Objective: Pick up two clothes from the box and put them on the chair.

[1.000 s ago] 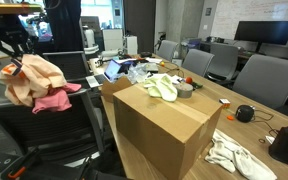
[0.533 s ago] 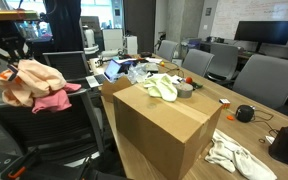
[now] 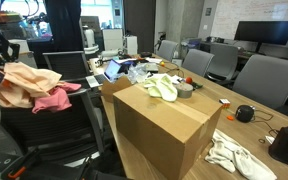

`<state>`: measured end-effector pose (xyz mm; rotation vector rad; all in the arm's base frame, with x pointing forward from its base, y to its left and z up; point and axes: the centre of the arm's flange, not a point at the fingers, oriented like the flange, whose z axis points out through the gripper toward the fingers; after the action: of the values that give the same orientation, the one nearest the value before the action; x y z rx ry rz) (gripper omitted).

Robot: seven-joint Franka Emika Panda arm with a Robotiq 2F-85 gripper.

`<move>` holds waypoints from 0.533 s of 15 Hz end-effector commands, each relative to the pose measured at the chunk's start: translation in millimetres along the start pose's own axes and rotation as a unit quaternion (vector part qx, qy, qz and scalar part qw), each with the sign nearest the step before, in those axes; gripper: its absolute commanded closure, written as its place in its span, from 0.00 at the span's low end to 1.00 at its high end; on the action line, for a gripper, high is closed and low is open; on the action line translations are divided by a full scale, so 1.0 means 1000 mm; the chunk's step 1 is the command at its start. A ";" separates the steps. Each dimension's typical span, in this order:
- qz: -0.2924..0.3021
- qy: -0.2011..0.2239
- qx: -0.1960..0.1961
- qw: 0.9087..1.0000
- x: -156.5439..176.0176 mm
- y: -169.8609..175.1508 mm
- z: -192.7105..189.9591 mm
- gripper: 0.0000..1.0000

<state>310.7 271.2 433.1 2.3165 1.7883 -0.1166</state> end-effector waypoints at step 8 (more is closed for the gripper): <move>0.028 -0.029 0.013 0.999 0.021 0.012 0.043 0.97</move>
<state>321.0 274.0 399.8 2.3531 1.7397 -0.1979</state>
